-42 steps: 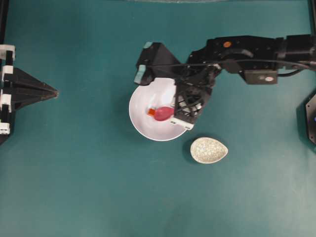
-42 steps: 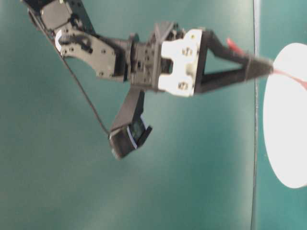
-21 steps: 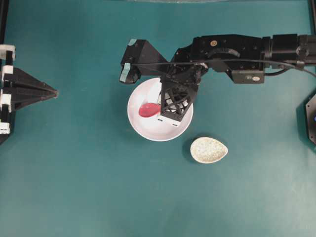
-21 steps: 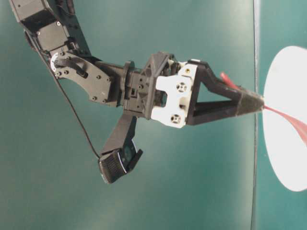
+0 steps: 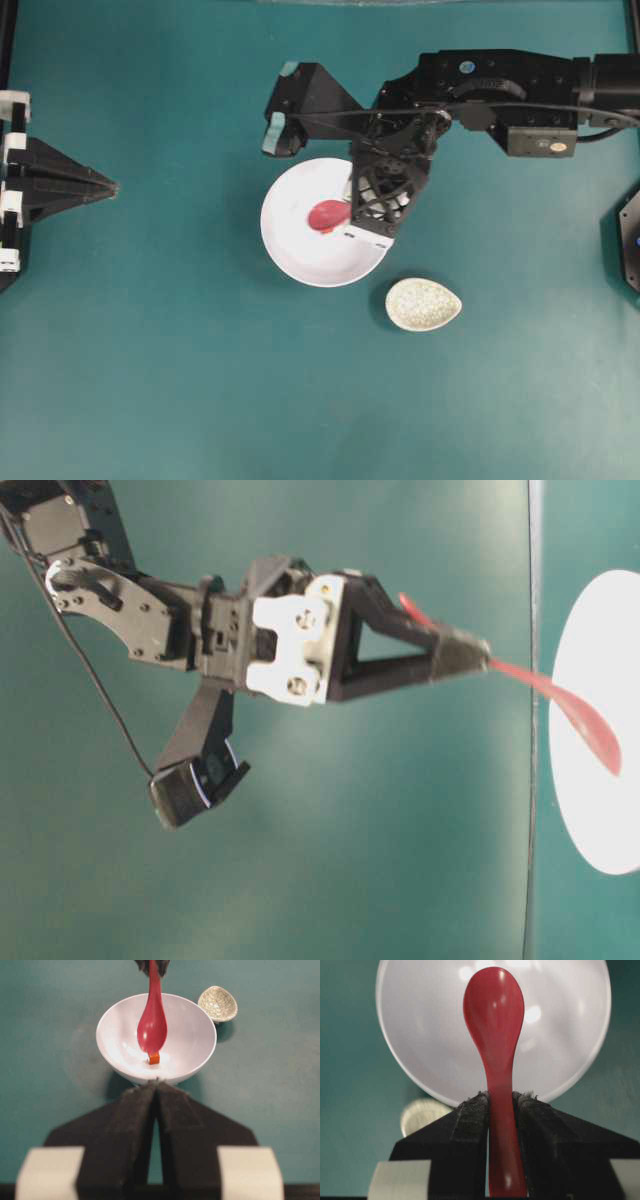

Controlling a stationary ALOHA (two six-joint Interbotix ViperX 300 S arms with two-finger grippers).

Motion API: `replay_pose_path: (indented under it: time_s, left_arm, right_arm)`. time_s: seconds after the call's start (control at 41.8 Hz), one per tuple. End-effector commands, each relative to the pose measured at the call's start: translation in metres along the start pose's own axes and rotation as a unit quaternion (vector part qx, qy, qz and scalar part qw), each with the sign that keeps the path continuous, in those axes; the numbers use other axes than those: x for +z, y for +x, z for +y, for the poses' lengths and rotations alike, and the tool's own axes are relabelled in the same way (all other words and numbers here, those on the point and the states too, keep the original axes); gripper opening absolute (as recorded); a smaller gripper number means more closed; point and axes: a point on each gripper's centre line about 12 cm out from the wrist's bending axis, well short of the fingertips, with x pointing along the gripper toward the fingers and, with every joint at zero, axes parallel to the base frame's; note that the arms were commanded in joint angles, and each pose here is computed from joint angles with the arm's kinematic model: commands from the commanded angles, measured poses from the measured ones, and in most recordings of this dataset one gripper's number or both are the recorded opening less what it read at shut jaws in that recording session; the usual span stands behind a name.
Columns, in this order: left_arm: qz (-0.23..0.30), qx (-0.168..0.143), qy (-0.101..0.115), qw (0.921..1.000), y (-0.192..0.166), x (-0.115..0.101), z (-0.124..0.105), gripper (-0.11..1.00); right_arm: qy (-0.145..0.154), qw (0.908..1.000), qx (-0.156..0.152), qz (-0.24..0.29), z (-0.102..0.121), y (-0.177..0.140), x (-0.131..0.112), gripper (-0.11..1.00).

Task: Grip the spoon and scoop the red block from the bowl with right arm.
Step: 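Lower the spoon bowl into the white bowl beside the red cube, then push the spoon under the red cube to scoop it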

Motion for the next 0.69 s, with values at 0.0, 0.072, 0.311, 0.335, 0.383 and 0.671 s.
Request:
replay_pose_path:
  time_s: [0.0, 0.072, 0.311, 0.335, 0.383, 0.671]
  left_arm:
    - [-0.017, 0.002, 0.001, 0.9999, -0.001, 0.013, 0.001, 0.00]
    - [-0.018, 0.002, 0.001, 0.9998, -0.001, 0.014, 0.001, 0.00]
    - [-0.018, 0.001, 0.000, 0.9998, -0.001, 0.014, 0.001, 0.00]
    - [-0.019, 0.001, 0.000, 0.9998, -0.002, 0.014, 0.001, 0.00]
    - [-0.018, 0.001, 0.000, 0.9998, -0.001, 0.014, 0.001, 0.00]
    - [-0.020, 0.001, 0.002, 0.9998, -0.001, 0.014, 0.000, 0.00]
  right_arm:
    - [-0.003, 1.0000, 0.004, -0.001, 0.003, -0.015, -0.004, 0.24]
    - [-0.003, 1.0000, 0.003, 0.002, 0.002, -0.012, -0.006, 0.24]
    - [0.003, 0.9997, 0.003, 0.024, -0.001, 0.002, -0.018, 0.24]
    - [0.002, 0.9997, 0.003, 0.025, -0.001, 0.004, -0.019, 0.24]
    - [0.004, 0.9996, 0.003, 0.028, -0.002, 0.006, -0.021, 0.24]
    - [0.005, 1.0000, 0.005, -0.006, -0.002, 0.018, -0.012, 0.24]
